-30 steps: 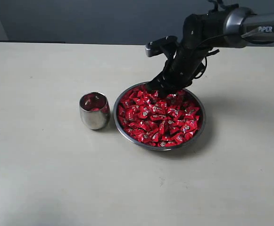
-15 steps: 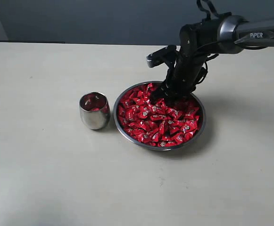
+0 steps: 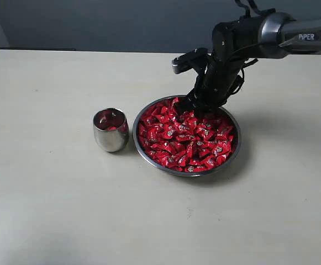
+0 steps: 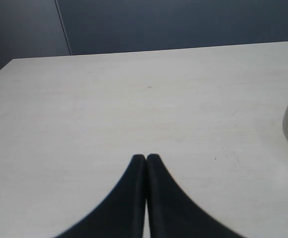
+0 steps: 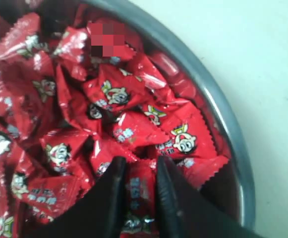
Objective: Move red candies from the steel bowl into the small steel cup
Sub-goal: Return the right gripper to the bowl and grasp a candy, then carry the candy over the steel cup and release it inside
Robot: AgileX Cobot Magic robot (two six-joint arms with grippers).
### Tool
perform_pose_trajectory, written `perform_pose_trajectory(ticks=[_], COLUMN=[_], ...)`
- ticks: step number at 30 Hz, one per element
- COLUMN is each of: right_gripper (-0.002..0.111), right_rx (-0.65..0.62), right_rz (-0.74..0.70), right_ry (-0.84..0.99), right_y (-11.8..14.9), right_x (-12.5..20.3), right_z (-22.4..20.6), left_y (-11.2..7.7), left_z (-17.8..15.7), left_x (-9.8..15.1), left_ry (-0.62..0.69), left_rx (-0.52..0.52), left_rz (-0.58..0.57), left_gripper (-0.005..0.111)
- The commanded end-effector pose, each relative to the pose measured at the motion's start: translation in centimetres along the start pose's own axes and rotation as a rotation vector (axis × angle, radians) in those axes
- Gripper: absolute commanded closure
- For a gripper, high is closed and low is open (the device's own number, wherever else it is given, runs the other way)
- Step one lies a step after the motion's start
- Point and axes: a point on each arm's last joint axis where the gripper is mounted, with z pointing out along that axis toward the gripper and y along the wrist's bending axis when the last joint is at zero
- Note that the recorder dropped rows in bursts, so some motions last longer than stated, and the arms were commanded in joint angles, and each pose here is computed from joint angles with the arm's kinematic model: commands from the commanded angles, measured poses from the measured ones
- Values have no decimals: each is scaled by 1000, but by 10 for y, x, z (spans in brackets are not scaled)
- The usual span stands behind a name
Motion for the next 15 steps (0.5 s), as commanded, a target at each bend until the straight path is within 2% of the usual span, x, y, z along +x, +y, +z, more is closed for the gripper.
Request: perform_pose_trajectory(ticks=[1,9,15], right_gripper=[108,108,108], right_rx=[1,-100,-357], right_rz=[13,57,-20], right_ry=[-76,-175,-307], right_y=[0,10,41], right_x=[-8,-15,-24], right_z=[-31,-67,-92], left_y=[0,0,0], left_z=[0,0,0], left_x=[0,0,0], left_ry=[-12,-12,-12], left_rx=[-3,-3,-3], left_rz=[-1,-1,-1], left_gripper=[106,106,106])
